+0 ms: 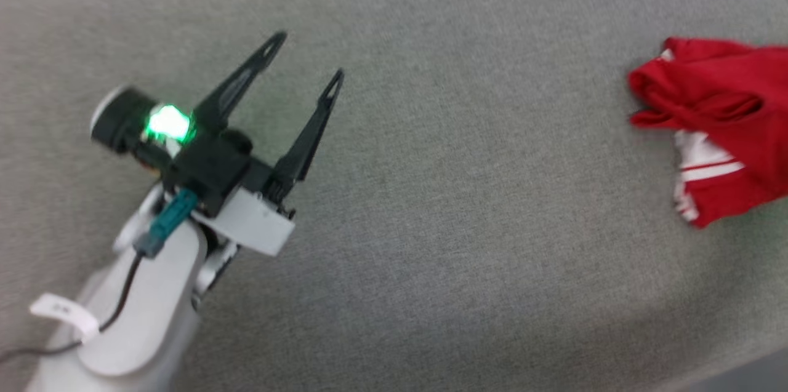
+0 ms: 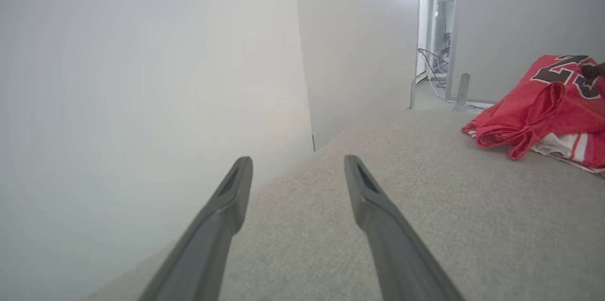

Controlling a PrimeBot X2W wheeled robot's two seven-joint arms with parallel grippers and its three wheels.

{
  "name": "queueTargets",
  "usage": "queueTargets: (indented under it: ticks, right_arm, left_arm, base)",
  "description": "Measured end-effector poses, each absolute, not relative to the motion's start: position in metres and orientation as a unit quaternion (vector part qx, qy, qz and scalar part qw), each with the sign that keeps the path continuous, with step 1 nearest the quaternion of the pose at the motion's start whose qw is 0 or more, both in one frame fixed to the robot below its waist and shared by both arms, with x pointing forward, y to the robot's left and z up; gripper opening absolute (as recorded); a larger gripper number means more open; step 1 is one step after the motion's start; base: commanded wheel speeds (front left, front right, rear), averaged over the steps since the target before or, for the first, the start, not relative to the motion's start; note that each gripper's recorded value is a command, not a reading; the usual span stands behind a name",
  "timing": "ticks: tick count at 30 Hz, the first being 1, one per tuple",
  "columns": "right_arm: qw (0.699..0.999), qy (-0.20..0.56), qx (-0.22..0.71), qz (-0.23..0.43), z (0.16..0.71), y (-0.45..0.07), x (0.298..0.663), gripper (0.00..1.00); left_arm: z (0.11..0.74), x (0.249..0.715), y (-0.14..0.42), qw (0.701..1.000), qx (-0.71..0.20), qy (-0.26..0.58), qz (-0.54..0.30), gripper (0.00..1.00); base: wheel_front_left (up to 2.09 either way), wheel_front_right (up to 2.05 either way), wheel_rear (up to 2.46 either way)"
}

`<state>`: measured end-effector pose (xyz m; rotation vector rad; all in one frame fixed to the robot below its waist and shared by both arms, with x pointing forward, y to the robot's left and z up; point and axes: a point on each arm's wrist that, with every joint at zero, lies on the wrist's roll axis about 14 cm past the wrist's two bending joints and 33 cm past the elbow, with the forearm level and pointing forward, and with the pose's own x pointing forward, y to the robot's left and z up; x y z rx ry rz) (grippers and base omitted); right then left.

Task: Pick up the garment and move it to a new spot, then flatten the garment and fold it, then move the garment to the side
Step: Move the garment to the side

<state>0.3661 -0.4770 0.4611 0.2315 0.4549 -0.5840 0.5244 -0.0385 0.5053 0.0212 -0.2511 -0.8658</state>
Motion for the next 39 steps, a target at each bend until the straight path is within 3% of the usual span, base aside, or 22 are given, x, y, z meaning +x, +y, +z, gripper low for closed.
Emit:
queueTargets:
  ticks: [9, 21, 22, 23, 24, 25, 39]
  right_arm:
    - [0.924, 0.184, 0.007, -0.336, 0.488, -0.524, 0.400, 0.00]
    - [0.908, 0.215, -0.007, -0.359, 0.436, -0.522, 0.414, 0.00]
    - [0.908, 0.215, -0.010, -0.360, 0.434, -0.522, 0.415, 0.11]
    - [0.908, 0.212, -0.011, -0.362, 0.433, -0.522, 0.416, 0.48]
    - [0.908, 0.208, -0.010, -0.363, 0.433, -0.522, 0.419, 0.96]
    - [0.910, 0.207, -0.014, -0.360, 0.432, -0.520, 0.421, 1.00]
    - [0.930, 0.168, -0.061, -0.322, 0.470, -0.513, 0.440, 1.00]
  left_arm:
    - [0.506, 0.555, -0.054, 0.887, 0.013, -0.152, -0.435, 1.00]
    - [0.486, 0.574, -0.048, 0.888, 0.029, -0.147, -0.434, 1.00]
    - [0.484, 0.575, -0.047, 0.889, 0.031, -0.146, -0.433, 1.00]
    - [0.482, 0.577, -0.045, 0.890, 0.033, -0.144, -0.431, 1.00]
    - [0.481, 0.578, -0.044, 0.892, 0.034, -0.141, -0.429, 1.00]
    - [0.480, 0.579, -0.042, 0.893, 0.036, -0.141, -0.427, 1.00]
    - [0.498, 0.568, -0.020, 0.914, 0.024, -0.137, -0.381, 1.00]
  base:
    - [0.00, 0.00, 0.00]
    - [0.00, 0.00, 0.00]
    - [0.00, 0.00, 0.00]
    - [0.00, 0.00, 0.00]
    - [0.00, 0.00, 0.00]
    - [0.00, 0.00, 0.00]
    - [0.00, 0.00, 0.00]
